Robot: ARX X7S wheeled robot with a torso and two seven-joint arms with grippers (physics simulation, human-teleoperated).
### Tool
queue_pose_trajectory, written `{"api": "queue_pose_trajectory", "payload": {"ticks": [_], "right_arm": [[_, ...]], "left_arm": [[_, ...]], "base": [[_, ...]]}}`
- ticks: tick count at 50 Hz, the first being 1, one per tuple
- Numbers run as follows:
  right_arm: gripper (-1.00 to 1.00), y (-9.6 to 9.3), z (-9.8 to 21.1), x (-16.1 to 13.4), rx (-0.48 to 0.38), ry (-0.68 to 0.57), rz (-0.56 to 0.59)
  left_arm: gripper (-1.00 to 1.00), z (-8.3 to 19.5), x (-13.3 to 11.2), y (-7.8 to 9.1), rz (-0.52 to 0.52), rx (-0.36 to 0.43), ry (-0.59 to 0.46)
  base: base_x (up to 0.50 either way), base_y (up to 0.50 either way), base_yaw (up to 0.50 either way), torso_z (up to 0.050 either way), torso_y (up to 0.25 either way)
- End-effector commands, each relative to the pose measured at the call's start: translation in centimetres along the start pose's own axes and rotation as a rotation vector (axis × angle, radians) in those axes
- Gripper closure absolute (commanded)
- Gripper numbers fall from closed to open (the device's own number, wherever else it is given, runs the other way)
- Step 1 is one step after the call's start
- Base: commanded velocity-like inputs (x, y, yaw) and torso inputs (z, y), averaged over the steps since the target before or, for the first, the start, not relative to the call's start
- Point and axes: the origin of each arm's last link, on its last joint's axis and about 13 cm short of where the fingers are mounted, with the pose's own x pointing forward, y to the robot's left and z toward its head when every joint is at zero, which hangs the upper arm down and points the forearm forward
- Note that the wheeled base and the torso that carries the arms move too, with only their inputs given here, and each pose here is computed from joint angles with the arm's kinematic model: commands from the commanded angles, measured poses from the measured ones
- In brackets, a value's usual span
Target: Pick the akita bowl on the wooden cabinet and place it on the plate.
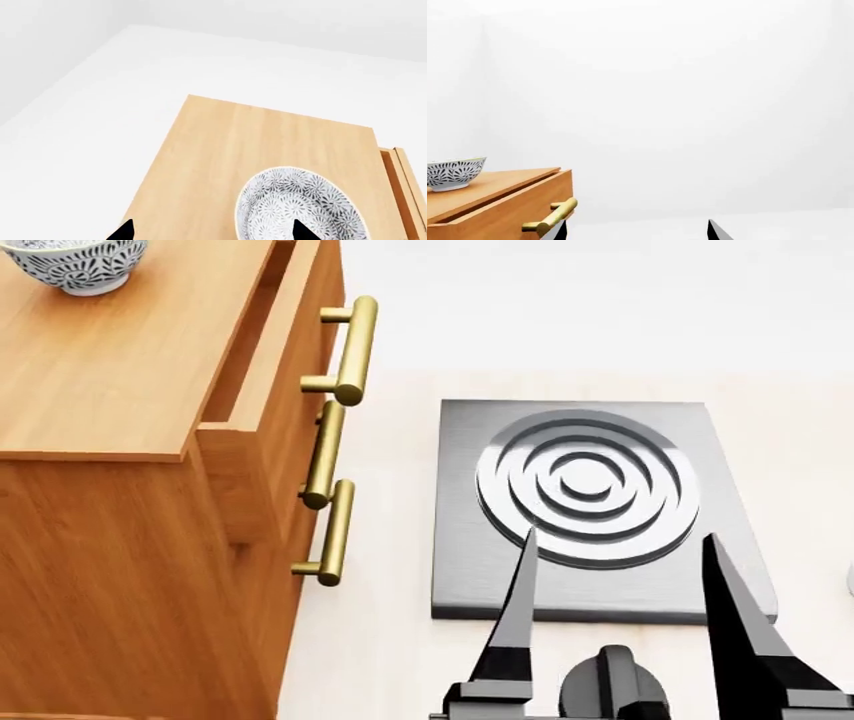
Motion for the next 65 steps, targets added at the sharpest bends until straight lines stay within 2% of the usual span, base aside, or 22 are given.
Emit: {"api": "queue_pose_trajectory", "payload": {"ticks": [1,5,8,14,26,37,47,48,49,50,53,54,55,56,57,58,59,60,62,65], "right_arm": [[-1.0,0.0,-0.1,0.0,-0.002,0.002,0.0],[-1.0,0.0,-0.1,0.0,-0.002,0.003,0.001],[-1.0,0.0,-0.1,0.0,-0.002,0.002,0.001],[-1.0,0.0,-0.1,0.0,-0.002,0.002,0.001],[-1.0,-0.1,-0.1,0.0,-0.001,0.003,0.001],[-1.0,0.0,-0.1,0.0,-0.003,0.005,0.002],[-1.0,-0.1,-0.2,0.0,-0.004,0.007,0.001],[-1.0,-0.1,-0.2,0.0,-0.004,0.006,0.0],[-1.0,-0.1,-0.2,0.0,-0.005,0.005,-0.001],[-1.0,-0.1,-0.2,0.0,-0.005,0.005,-0.002],[-1.0,-0.1,-0.3,0.0,-0.006,0.008,-0.003],[-1.0,-0.1,-0.3,0.1,-0.007,0.008,-0.002],[-1.0,-0.1,-0.3,0.1,-0.006,0.009,-0.002],[-1.0,-0.1,-0.3,0.1,-0.007,0.009,-0.003],[-1.0,-0.1,-0.4,0.1,-0.006,0.01,-0.003],[-1.0,-0.1,-0.4,0.1,-0.006,0.011,-0.003],[-1.0,-0.1,-0.4,0.1,-0.006,0.011,-0.003],[-1.0,-0.1,-0.4,0.1,-0.006,0.011,-0.003],[-1.0,-0.1,-0.4,0.1,-0.006,0.012,-0.003],[-1.0,-0.1,-0.3,0.1,-0.006,0.009,-0.004]], "left_arm": [[-1.0,-0.3,0.3,-0.1,-0.004,0.046,0.0],[-1.0,-0.4,0.4,-0.3,-0.009,0.06,0.001],[-1.0,-0.2,0.4,-0.7,-0.021,0.113,-0.027],[-1.0,-0.5,0.5,-1.0,-0.051,0.148,-0.002],[-1.0,-0.7,0.6,-1.2,-0.074,0.117,0.01],[-1.0,-0.9,0.8,-1.0,-0.067,0.109,0.014],[-1.0,-1.8,1.3,-0.6,-0.07,0.056,0.08],[-1.0,-2.2,1.6,-0.5,-0.121,0.019,0.108],[-1.0,-2.4,1.6,-0.5,-0.126,0.004,0.128],[-1.0,-2.8,1.8,-0.4,-0.147,-0.048,0.16],[-1.0,-3.2,2.1,-0.4,-0.178,-0.084,0.172],[-1.0,-3.2,2.2,-0.3,-0.173,-0.082,0.164],[-1.0,-3.1,2.2,-0.3,-0.154,-0.039,0.143],[-1.0,-3.1,2.2,-0.3,-0.138,0.027,0.147],[-1.0,-3.0,2.3,-0.3,-0.046,0.117,0.127],[-1.0,-2.9,2.2,-0.4,-0.138,0.065,0.121],[-1.0,-2.8,2.2,-0.4,-0.11,0.081,0.107],[1.0,-2.8,2.3,-0.4,-0.001,0.173,0.1],[1.0,-2.6,2.2,-0.4,-0.012,0.155,0.086],[1.0,-2.5,2.2,-0.5,-0.001,0.17,0.078]], "base": [[0.0,0.0,0.0,0.0,-0.039],[0.0,0.0,0.0,0.0,0.0],[0.0,0.0,0.0,0.0,0.0],[0.0,0.0,0.0,0.0,0.0],[0.0,0.0,0.0,0.0,-0.017],[0.0,0.0,0.0,0.0,-0.249],[0.0,0.0,0.0,0.0,-0.066],[0.0,0.0,0.0,0.0,0.0],[0.0,0.0,0.0,0.0,0.0],[0.0,0.0,0.0,0.0,0.0],[0.0,0.0,0.0,0.0,0.0],[0.0,0.0,0.0,0.0,0.0],[0.0,0.0,0.0,0.0,0.0],[0.0,0.0,0.0,0.0,0.0],[0.0,0.0,0.0,0.0,0.0],[0.0,0.0,0.0,0.0,0.0],[0.0,0.0,0.0,0.0,0.0],[0.0,0.0,0.0,0.0,0.0],[0.0,0.0,0.0,0.0,0.0],[0.0,0.0,0.0,0.0,-0.005]]}}
